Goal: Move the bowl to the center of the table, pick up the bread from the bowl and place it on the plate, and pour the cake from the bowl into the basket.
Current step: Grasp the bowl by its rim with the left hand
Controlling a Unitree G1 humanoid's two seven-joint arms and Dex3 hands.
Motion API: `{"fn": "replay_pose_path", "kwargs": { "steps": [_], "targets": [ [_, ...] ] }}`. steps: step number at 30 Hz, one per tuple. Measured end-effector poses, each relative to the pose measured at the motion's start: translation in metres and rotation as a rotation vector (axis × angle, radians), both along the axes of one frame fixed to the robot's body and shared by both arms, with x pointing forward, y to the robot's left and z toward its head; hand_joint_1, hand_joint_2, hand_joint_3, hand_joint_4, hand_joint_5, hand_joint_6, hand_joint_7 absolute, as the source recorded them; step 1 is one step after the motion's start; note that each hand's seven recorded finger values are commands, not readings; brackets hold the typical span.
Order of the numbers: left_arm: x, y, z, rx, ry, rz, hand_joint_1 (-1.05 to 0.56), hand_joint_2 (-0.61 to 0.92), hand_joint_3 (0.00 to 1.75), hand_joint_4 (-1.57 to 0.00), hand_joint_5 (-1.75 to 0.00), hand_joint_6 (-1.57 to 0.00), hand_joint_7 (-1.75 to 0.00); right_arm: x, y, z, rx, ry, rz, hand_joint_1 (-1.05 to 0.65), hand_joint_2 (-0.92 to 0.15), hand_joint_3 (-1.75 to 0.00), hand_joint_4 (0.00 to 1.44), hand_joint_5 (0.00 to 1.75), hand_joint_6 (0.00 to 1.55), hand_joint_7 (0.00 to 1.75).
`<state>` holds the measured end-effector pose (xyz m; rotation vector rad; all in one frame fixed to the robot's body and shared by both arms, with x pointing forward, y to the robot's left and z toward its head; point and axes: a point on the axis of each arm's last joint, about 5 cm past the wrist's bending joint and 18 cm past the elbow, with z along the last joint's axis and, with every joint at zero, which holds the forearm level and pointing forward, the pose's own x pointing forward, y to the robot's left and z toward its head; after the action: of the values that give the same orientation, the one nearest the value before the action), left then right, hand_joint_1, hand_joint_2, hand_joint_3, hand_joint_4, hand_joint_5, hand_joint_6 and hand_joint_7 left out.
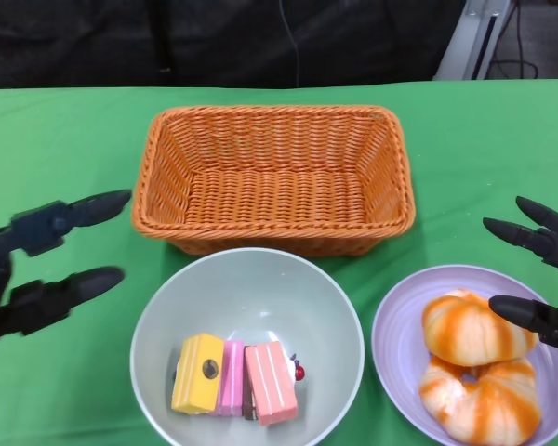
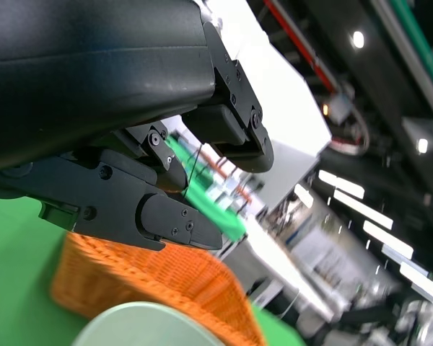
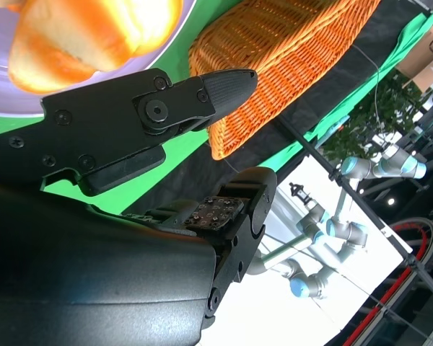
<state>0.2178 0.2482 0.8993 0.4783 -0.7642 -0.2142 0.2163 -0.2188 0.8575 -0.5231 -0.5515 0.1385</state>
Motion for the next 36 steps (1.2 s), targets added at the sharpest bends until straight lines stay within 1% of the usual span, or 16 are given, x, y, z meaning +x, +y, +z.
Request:
{"fn": "replay_pose_path", "kwargs": {
  "steps": [1,4,6,9,12,14,20,24,26,28,31,34,36],
  "targets": [
    [-0.001,0.006,0.003,0.044,-0.009,0.001,-0.34,0.92,0.02,-0.67,-0.05,-0.55,0.0,0.0,0.0,0.0,0.001,-0.001,-0.003,-0.46,-0.92,-0.04,0.55,0.23,0.64,0.0],
    [-0.004,0.018,0.01,0.174,-0.058,-0.013,-0.34,0.92,0.02,-0.68,-0.04,-0.53,0.0,0.0,0.0,0.0,0.006,-0.002,-0.007,-0.46,-0.92,-0.04,0.55,0.23,0.64,0.0],
    [-0.006,0.022,0.01,0.241,-0.076,-0.02,-0.36,0.92,0.06,-0.66,-0.03,-0.5,0.0,0.0,0.001,0.0,0.01,-0.002,-0.007,-0.45,-0.92,-0.04,0.55,0.23,0.64,0.0],
    [-0.011,0.028,0.011,0.339,-0.118,-0.032,-0.36,0.92,0.06,-0.65,-0.02,-0.5,0.0,0.0,0.002,0.0,0.019,-0.004,-0.008,-0.44,-0.92,-0.03,0.56,0.22,0.64,0.0],
    [-0.014,0.032,0.012,0.396,-0.161,-0.03,-0.36,0.92,0.07,-0.65,-0.02,-0.51,-0.01,0.001,0.002,0.001,0.021,-0.011,-0.012,-0.44,-0.92,-0.03,0.56,0.21,0.63,0.0],
    [-0.016,0.033,0.012,0.435,-0.169,-0.034,-0.36,0.92,0.07,-0.64,-0.01,-0.51,-0.01,0.001,0.002,0.001,0.022,-0.013,-0.015,-0.43,-0.92,-0.03,0.56,0.21,0.63,0.0],
    [-0.014,0.028,0.012,0.484,-0.212,-0.053,-0.34,0.92,0.08,-0.59,0.0,-0.41,0.0,0.001,0.001,0.001,0.026,-0.015,-0.021,-0.45,-0.92,-0.03,0.57,0.21,0.62,0.0],
    [-0.012,0.023,0.013,0.506,-0.258,-0.085,-0.34,0.92,0.1,-0.58,0.0,-0.39,0.0,0.001,0.001,0.001,0.032,-0.019,-0.032,-0.46,-0.92,-0.03,0.56,0.2,0.59,0.0],
    [-0.011,0.021,0.014,0.516,-0.289,-0.099,-0.34,0.92,0.11,-0.59,-0.01,-0.43,-0.02,0.001,0.001,0.001,0.036,-0.02,-0.035,-0.52,-0.92,-0.06,0.53,0.18,0.54,0.0],
    [-0.011,0.019,0.015,0.525,-0.318,-0.118,-0.33,0.92,0.08,-0.6,-0.01,-0.46,-0.02,0.002,0.001,0.002,0.052,-0.02,-0.039,-0.58,-0.92,-0.1,0.49,0.16,0.49,0.0],
    [-0.01,0.015,0.012,0.516,-0.351,-0.156,-0.32,0.92,0.05,-0.62,-0.01,-0.5,-0.03,0.002,0.002,0.002,0.072,-0.013,-0.034,-0.66,-0.92,-0.16,0.46,0.14,0.46,0.0],
    [-0.008,0.011,0.01,0.536,-0.379,-0.18,-0.34,0.92,0.07,-0.63,-0.01,-0.54,-0.03,0.002,0.004,0.002,0.105,-0.002,-0.024,-0.69,-0.92,-0.18,0.45,0.14,0.44,0.0],
    [-0.007,0.012,0.006,0.589,-0.394,-0.198,-0.36,0.92,0.08,-0.65,-0.02,-0.56,-0.03,0.003,0.004,0.002,0.116,0.009,-0.012,-0.69,-0.92,-0.18,0.45,0.14,0.44,0.0]
  ]
}}
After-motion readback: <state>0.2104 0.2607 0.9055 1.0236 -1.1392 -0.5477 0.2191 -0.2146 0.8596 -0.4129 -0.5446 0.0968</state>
